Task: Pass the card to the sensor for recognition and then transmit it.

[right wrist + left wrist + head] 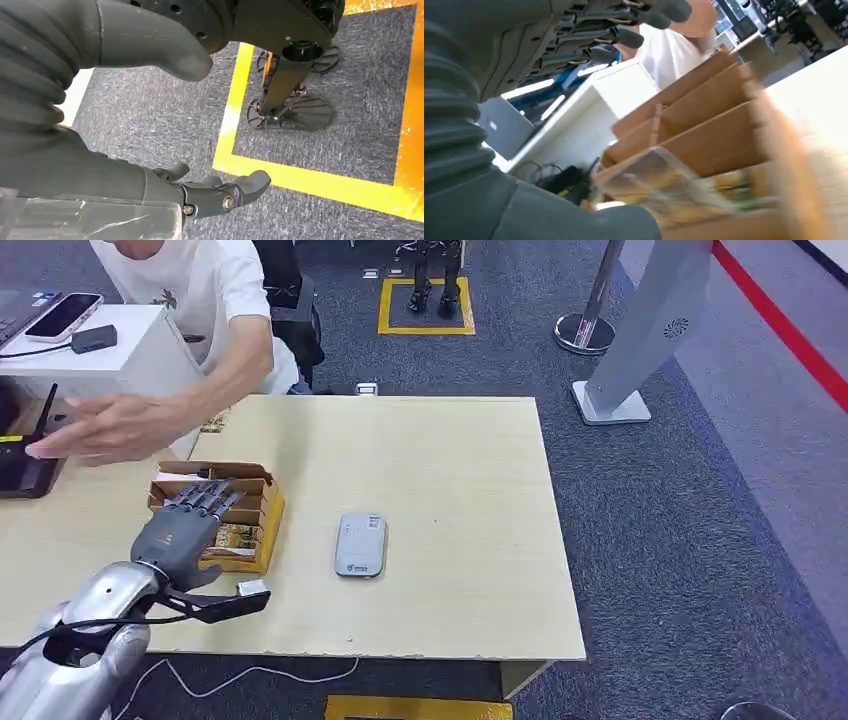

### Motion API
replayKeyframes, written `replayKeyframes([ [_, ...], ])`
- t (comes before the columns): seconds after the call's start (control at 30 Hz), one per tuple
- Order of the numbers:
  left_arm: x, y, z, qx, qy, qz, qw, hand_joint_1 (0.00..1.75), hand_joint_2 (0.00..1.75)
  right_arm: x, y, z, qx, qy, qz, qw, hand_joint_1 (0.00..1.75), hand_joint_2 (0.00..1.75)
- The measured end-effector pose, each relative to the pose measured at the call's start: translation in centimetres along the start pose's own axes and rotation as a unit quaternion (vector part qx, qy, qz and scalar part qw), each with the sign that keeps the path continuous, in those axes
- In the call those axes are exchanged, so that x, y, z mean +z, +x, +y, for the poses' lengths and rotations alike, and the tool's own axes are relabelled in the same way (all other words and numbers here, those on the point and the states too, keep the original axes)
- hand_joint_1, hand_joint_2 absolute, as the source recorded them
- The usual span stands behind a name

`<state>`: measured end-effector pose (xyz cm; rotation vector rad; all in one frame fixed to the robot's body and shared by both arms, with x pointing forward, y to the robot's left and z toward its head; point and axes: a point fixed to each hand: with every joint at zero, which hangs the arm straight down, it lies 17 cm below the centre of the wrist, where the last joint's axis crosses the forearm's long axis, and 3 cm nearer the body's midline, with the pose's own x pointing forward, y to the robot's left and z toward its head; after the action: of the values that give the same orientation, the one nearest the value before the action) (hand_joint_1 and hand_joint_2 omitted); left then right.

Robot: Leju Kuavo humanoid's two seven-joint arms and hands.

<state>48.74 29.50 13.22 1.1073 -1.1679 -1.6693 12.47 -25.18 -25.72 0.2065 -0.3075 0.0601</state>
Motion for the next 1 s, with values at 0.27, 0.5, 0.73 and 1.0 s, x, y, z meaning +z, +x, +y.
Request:
replayKeyframes([
  [0.27,0.9,-4.2,-0.2,-0.044,-0.029,0.001,0.999,0.0,1.75,-0.1,0.7,0.0,0.002,0.0,-0.004,1.0,0.0,1.75],
  [0.5,1.2,-4.8,-0.6,-0.053,-0.035,0.003,0.998,0.0,1.75,-0.1,0.8,0.0,0.002,0.0,-0.005,1.0,0.0,1.75],
  [0.73,0.5,-1.9,-0.1,-0.022,0.014,0.01,1.0,0.0,1.75,-0.1,0.9,0.0,0.001,0.0,-0.006,1.0,0.0,1.75],
  [1.0,0.3,6.7,2.7,0.111,0.12,0.032,0.986,0.0,1.75,-0.1,0.2,0.2,-0.003,0.002,-0.003,1.0,0.0,1.75],
])
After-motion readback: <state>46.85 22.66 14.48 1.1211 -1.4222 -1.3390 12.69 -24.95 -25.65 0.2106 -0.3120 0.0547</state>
